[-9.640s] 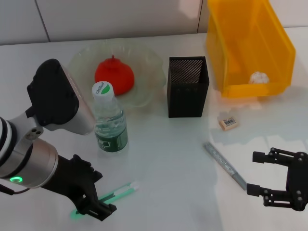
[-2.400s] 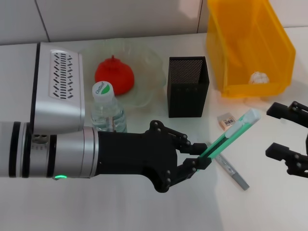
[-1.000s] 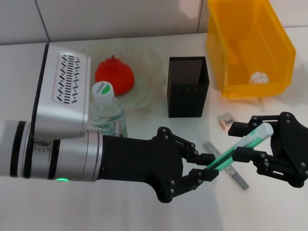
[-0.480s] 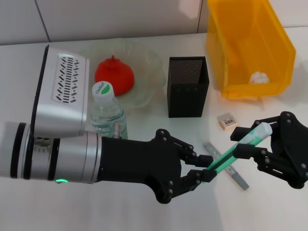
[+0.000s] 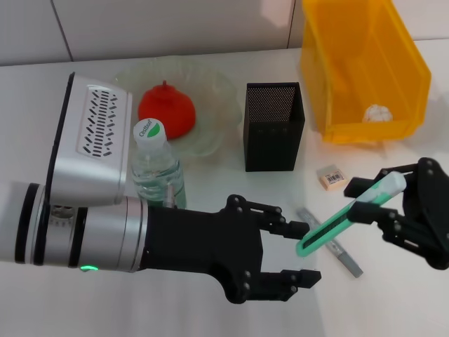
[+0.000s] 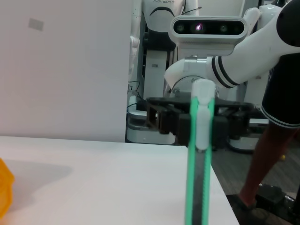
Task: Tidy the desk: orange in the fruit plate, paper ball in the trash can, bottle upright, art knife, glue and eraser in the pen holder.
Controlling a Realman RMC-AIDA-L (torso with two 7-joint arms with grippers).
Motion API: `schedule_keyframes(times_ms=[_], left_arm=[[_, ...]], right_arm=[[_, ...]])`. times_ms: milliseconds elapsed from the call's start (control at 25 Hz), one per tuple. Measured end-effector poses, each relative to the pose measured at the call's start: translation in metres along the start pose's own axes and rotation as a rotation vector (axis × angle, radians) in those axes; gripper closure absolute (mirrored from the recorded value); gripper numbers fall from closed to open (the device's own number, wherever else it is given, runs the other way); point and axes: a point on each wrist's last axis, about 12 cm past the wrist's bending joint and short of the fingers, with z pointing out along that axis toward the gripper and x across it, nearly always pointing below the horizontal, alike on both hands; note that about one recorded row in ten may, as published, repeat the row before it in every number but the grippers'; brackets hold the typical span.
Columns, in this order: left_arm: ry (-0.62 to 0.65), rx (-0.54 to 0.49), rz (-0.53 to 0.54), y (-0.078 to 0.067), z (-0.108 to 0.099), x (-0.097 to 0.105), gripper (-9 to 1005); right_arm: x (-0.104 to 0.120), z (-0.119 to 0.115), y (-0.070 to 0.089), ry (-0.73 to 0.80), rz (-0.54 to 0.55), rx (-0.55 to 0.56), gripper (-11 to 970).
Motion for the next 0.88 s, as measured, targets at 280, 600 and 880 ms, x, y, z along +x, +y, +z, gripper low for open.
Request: schedule_keyframes(times_ms=[280, 600, 880], left_arm=[[-0.185, -0.016, 0.067, 0.0, -0.008, 0.022, 394], [-0.398, -0.136, 0.228, -0.012, -0.016, 0.068, 237], [-0.486, -0.188, 0.186, -0.021, -0.024, 0.085, 209]], right_arm=[[-0.007, -0.035, -0.003, -0.105, -0.153, 0.346, 762], [0.004, 0.0, -0.029, -0.175, -0.371, 0.479, 753], [0.018, 0.041, -0.058, -0.134, -0.448, 0.567, 745]])
